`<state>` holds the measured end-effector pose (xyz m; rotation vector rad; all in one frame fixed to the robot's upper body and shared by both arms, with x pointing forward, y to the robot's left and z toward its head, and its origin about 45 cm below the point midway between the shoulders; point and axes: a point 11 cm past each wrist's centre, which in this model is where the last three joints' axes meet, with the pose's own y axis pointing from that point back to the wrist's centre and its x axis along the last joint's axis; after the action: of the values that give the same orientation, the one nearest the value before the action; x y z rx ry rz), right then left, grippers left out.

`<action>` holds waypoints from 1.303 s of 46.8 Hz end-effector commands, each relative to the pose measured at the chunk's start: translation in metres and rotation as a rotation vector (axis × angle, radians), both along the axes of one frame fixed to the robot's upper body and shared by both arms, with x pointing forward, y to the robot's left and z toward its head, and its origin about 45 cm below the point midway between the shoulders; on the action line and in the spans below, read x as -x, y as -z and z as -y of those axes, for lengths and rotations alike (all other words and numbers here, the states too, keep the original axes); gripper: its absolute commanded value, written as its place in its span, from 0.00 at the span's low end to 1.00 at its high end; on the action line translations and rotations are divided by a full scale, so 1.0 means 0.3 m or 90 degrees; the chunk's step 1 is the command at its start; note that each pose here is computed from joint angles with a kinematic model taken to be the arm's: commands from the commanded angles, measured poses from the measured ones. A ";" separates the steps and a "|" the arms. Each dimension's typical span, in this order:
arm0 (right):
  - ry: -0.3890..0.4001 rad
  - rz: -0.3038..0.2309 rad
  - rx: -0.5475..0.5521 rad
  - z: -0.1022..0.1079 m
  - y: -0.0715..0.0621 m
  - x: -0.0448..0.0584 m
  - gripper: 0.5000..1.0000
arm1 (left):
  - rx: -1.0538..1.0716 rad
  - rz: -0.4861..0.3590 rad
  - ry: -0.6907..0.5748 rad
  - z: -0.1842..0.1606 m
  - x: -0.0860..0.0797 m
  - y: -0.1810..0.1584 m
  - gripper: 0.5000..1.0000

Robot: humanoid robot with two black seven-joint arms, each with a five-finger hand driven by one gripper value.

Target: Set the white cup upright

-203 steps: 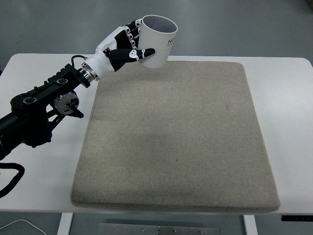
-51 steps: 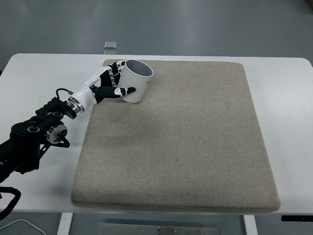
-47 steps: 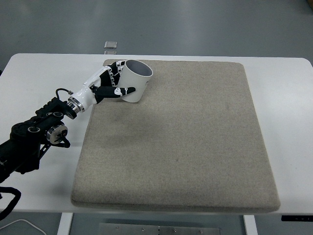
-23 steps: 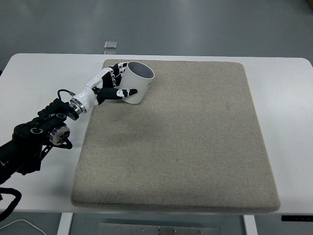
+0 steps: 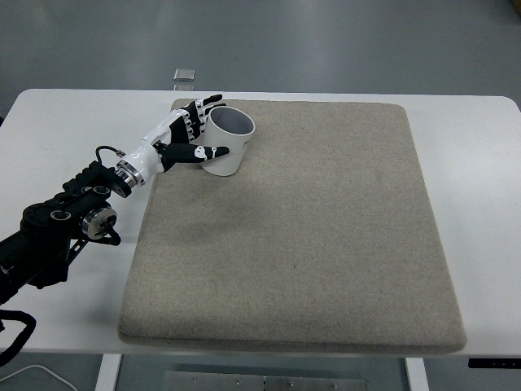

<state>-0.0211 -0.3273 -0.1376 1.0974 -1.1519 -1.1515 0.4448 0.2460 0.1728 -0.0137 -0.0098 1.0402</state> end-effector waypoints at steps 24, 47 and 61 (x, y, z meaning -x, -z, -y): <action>0.000 0.000 0.000 0.000 0.000 0.000 0.86 | 0.017 0.016 0.009 -0.022 -0.021 -0.058 0.99; 0.000 0.000 0.000 0.000 0.000 0.000 0.86 | 0.097 0.074 0.024 -0.026 -0.055 -0.240 0.99; 0.000 0.000 0.000 0.000 0.000 0.000 0.86 | 0.148 0.123 -0.029 -0.067 -0.137 -0.399 0.98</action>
<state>-0.0211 -0.3272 -0.1376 1.0976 -1.1517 -1.1517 0.4821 0.2623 0.2866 -0.3125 -0.0607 1.0594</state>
